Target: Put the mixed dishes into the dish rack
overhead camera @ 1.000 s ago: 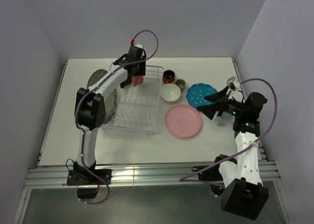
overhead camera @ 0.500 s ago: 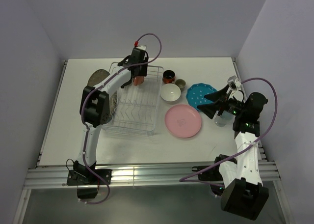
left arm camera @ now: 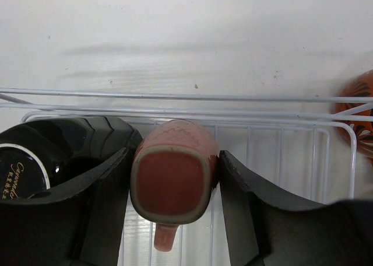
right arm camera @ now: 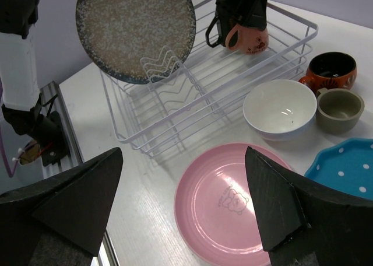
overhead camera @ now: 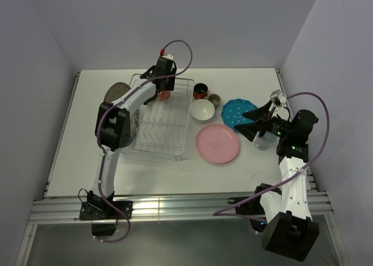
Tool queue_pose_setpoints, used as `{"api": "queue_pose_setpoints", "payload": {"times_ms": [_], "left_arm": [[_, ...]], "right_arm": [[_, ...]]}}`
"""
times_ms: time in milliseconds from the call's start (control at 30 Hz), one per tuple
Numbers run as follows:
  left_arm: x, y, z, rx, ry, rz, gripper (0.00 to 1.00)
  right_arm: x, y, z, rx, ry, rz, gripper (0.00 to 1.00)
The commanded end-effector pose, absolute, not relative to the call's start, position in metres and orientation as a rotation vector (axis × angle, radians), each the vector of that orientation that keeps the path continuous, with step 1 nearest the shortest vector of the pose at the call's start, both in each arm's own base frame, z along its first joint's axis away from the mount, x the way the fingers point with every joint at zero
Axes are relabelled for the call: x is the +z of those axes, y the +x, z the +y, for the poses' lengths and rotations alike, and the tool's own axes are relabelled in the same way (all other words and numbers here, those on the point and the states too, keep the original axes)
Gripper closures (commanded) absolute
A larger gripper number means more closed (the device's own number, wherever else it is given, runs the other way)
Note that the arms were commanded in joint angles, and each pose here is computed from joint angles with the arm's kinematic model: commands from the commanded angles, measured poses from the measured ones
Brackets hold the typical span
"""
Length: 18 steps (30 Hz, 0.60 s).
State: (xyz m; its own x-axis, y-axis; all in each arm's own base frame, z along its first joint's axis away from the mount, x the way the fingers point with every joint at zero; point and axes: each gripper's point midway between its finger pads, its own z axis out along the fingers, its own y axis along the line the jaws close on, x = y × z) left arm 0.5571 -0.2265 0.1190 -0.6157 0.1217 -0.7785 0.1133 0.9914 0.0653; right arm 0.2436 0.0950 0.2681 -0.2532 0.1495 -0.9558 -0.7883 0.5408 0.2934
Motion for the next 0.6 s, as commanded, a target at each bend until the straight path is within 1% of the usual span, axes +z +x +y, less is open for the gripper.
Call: {"api": "queue_pose_setpoints", "payload": {"times_ms": [0, 100, 167, 200, 433, 533, 567], "left_arm": [[0.141, 0.569, -0.23, -0.011, 0.134, 2.159, 0.77], [0.14, 0.566, -0.229, -0.014, 0.126, 2.165, 0.65], [0.142, 0.565, -0.228, -0.016, 0.123, 2.165, 0.61], [0.145, 0.565, -0.228, -0.019, 0.118, 2.161, 0.57], [0.156, 0.561, -0.229, -0.04, 0.115, 2.156, 0.41], [0.164, 0.559, -0.229, -0.046, 0.116, 2.149, 0.27], [0.167, 0.56, -0.229, -0.046, 0.114, 2.146, 0.19]], "right_arm": [[0.274, 0.244, 0.093, 0.954, -0.587, 1.554, 0.07], [0.274, 0.244, 0.093, 0.955, -0.584, 1.557, 0.07], [0.273, 0.244, 0.093, 0.954, -0.583, 1.557, 0.07], [0.273, 0.245, 0.093, 0.956, -0.581, 1.559, 0.07], [0.274, 0.245, 0.091, 0.946, -0.578, 1.557, 0.07], [0.274, 0.245, 0.09, 0.944, -0.576, 1.557, 0.06], [0.274, 0.245, 0.09, 0.945, -0.575, 1.558, 0.06]]}}
